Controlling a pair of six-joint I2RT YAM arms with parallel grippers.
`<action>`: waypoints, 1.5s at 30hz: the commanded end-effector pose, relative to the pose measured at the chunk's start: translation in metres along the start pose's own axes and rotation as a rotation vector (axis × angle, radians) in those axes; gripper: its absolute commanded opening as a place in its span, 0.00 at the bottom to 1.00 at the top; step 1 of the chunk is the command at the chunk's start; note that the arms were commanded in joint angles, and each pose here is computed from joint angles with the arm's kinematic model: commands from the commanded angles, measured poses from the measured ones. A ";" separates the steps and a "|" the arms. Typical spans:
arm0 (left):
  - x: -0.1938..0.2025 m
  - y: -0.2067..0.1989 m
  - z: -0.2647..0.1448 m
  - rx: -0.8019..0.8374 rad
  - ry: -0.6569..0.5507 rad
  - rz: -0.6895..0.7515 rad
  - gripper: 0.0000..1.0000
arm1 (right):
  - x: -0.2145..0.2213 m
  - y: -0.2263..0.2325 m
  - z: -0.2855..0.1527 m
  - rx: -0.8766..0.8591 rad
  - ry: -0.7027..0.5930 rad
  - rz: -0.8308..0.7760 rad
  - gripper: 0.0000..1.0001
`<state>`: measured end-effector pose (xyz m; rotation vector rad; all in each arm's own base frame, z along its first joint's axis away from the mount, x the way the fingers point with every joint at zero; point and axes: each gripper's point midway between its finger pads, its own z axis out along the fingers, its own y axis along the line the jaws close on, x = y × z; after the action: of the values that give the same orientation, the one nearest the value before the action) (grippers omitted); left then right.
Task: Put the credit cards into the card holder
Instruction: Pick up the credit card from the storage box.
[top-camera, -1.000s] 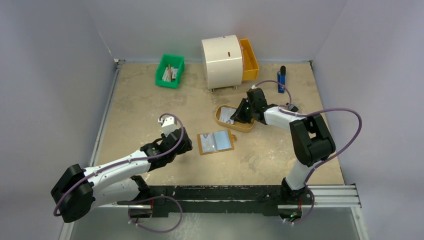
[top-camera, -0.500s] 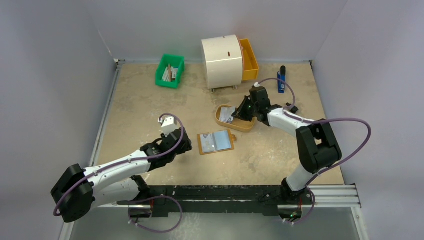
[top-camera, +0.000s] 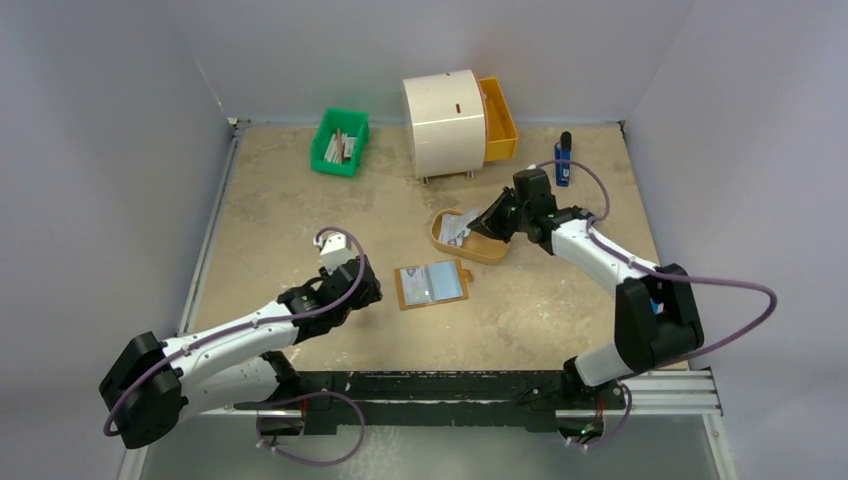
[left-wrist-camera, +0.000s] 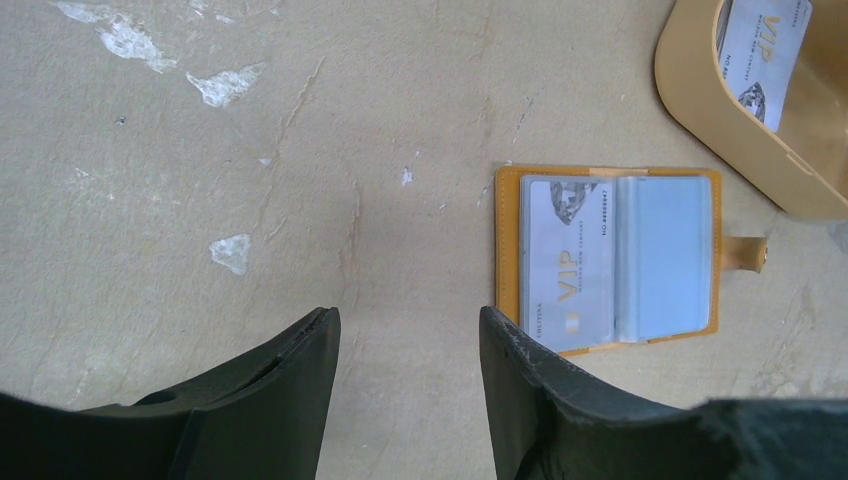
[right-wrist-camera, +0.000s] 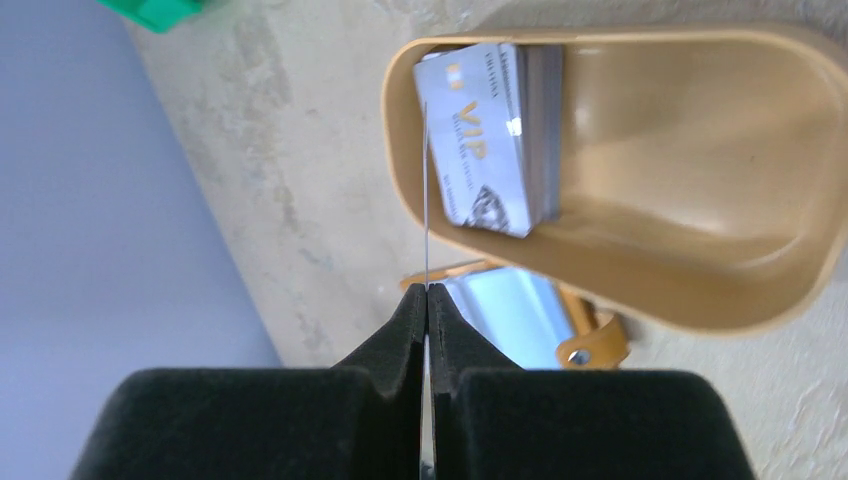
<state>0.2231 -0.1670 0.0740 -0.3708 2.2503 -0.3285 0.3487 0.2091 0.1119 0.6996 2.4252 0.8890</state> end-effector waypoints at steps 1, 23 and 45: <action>-0.026 -0.014 -0.009 0.022 -0.067 -0.053 0.53 | -0.011 0.030 -0.037 -0.031 -0.026 0.129 0.00; -0.033 -0.028 -0.015 0.075 -0.063 -0.044 0.53 | 0.002 0.066 -0.081 -0.232 0.068 0.099 0.00; 0.000 -0.139 0.009 0.309 0.099 0.067 0.55 | 0.102 -0.062 -0.080 -0.011 0.151 -0.484 0.00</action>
<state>0.2346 -0.2649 0.0917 -0.1452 2.3228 -0.5837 0.1957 0.1961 0.0913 0.0058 2.6078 0.8044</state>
